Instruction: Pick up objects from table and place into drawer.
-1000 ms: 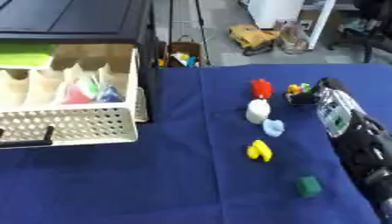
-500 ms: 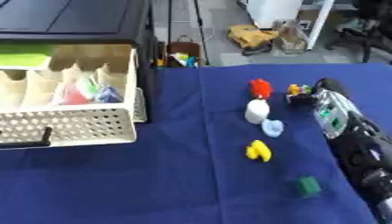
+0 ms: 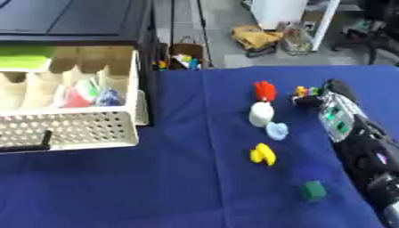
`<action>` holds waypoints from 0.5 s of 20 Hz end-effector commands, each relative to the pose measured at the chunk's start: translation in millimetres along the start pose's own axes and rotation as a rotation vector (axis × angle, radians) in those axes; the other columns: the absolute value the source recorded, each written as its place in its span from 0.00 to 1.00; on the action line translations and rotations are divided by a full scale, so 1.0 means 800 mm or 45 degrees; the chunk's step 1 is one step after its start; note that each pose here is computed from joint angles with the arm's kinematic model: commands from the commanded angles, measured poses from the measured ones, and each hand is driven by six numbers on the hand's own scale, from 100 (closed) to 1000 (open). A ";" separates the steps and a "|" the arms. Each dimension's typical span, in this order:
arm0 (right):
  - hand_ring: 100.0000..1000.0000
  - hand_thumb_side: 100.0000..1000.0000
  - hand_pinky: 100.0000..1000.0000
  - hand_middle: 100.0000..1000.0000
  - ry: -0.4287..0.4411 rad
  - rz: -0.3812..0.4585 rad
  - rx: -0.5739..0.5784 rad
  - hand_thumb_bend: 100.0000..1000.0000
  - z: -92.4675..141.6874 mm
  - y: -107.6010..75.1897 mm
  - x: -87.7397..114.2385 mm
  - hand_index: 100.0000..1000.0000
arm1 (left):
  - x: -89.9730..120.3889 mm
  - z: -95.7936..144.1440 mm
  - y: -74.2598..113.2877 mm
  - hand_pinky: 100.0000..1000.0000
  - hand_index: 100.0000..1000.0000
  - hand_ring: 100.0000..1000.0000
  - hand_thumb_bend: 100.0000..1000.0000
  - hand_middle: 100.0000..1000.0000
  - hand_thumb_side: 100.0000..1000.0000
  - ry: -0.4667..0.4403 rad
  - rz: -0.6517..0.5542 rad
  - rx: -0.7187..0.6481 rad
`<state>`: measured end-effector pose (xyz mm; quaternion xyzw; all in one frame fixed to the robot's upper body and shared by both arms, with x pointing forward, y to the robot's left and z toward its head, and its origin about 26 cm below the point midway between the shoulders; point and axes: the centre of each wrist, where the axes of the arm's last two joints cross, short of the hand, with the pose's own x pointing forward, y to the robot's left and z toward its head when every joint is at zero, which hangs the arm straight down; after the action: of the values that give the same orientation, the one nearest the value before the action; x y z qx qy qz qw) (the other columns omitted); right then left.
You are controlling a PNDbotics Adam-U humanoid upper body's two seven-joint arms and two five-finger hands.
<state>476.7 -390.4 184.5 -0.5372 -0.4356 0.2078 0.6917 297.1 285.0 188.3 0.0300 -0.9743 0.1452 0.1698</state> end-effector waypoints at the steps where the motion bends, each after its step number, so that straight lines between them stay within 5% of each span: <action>1: 0.80 0.43 0.70 0.37 -0.015 -0.024 -0.065 0.38 -0.002 -0.023 0.003 0.37 | 0.004 -0.006 -0.002 0.36 0.81 0.53 0.14 0.59 1.00 -0.023 0.006 -0.019; 10: 0.78 0.44 0.68 0.33 -0.092 -0.062 -0.140 0.34 0.002 -0.044 0.014 0.29 | 0.004 -0.006 -0.001 0.36 0.81 0.53 0.14 0.59 1.00 -0.021 0.005 -0.021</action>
<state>477.6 -384.0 193.7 -0.5408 -0.4664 0.2000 0.6708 297.0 285.0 188.2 0.0299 -0.9742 0.1453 0.1700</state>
